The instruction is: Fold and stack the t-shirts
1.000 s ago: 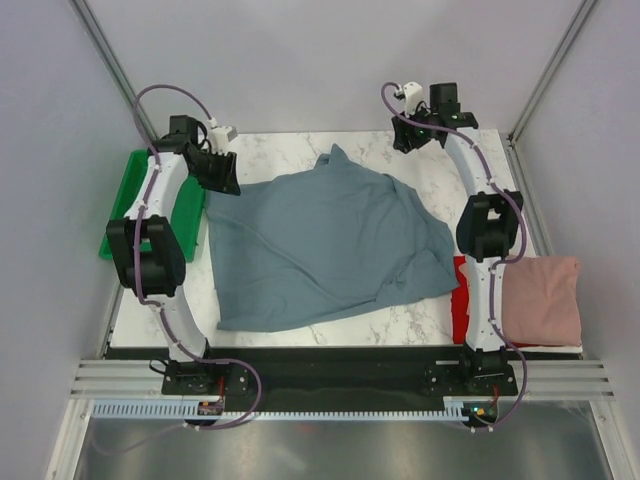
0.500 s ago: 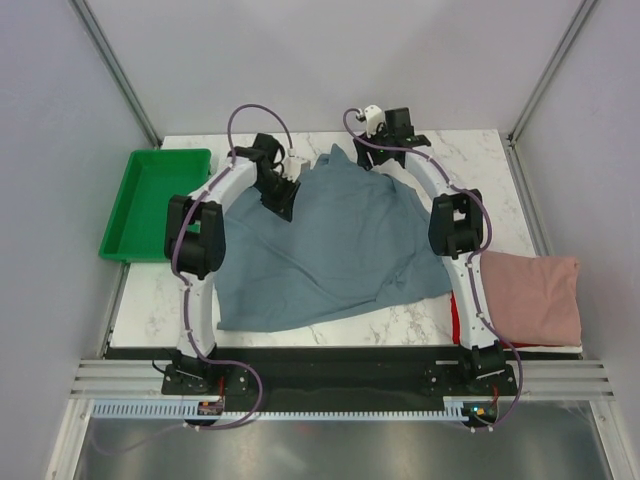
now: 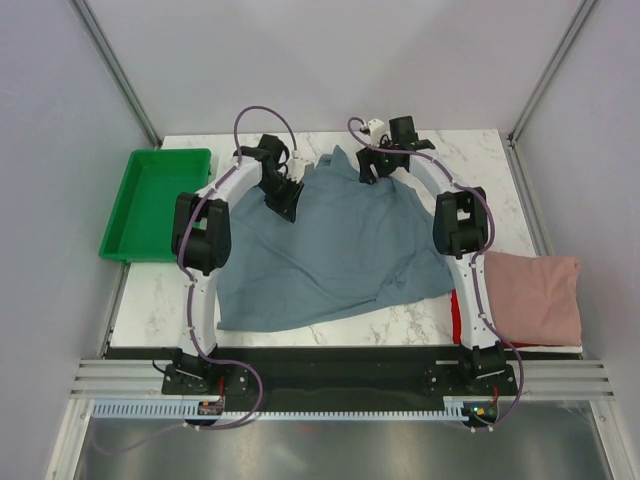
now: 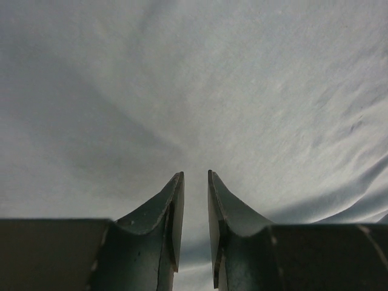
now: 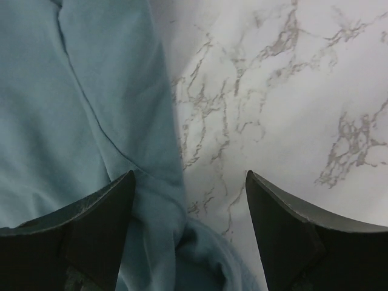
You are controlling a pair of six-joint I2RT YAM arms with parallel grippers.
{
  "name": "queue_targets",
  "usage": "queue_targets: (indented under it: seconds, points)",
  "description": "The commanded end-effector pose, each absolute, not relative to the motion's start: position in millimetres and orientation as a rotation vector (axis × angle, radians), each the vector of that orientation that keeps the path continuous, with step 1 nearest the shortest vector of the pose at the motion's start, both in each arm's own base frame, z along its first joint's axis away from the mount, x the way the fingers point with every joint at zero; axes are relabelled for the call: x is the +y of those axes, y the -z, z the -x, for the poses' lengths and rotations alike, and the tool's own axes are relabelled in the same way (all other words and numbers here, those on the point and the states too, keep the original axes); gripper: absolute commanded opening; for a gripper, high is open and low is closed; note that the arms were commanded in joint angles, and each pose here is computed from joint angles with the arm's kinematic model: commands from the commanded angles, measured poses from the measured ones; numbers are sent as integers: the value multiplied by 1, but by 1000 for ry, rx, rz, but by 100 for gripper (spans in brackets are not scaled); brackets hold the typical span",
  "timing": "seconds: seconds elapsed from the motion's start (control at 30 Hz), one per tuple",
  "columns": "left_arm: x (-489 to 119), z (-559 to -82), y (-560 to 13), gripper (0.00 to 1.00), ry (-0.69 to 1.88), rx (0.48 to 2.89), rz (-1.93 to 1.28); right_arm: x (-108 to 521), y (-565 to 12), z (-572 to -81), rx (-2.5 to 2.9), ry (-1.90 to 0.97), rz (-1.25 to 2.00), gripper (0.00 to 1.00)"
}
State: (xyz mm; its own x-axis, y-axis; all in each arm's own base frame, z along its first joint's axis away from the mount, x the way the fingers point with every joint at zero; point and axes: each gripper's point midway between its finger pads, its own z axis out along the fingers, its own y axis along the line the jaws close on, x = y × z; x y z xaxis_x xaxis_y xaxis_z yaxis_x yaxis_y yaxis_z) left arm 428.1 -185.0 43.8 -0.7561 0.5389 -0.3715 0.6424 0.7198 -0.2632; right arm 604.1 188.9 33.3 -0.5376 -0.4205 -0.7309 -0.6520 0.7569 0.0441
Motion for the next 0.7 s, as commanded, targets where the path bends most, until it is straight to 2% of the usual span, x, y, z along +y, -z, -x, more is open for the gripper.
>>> queue_targets:
  seconds: [0.0, 0.07, 0.1, 0.17, 0.23, 0.27, 0.37, 0.57, 0.67]
  points:
    - [-188, -435, -44, 29, 567, 2644, -933, 206, -72, -592, 2150, -512, 850, 79]
    - [-188, -433, -42, 29, 573, 2650, -932, 209, -67, -589, 2160, -536, 857, 75]
    - [-188, -432, -44, 29, 577, 2649, -932, 209, -64, -584, 2180, -554, 861, 66]
    - [-187, -431, -44, 29, 577, 2650, -930, 213, -69, -579, 2184, -596, 869, 60]
    - [-185, -432, -48, 29, 573, 2643, -925, 217, -69, -566, 2206, -653, 879, 47]
    - [-184, -432, -49, 30, 576, 2644, -916, 219, -79, -562, 2193, -671, 885, 29]
    - [-179, -435, -52, 30, 581, 2644, -881, 220, -92, -544, 2205, -714, 891, 0]
    - [-169, -451, -59, 30, 579, 2623, -807, 223, -139, -514, 2138, -680, 988, 0]
    - [-166, -457, -67, 29, 575, 2600, -786, 232, -142, -477, 2159, -654, 1103, 0]
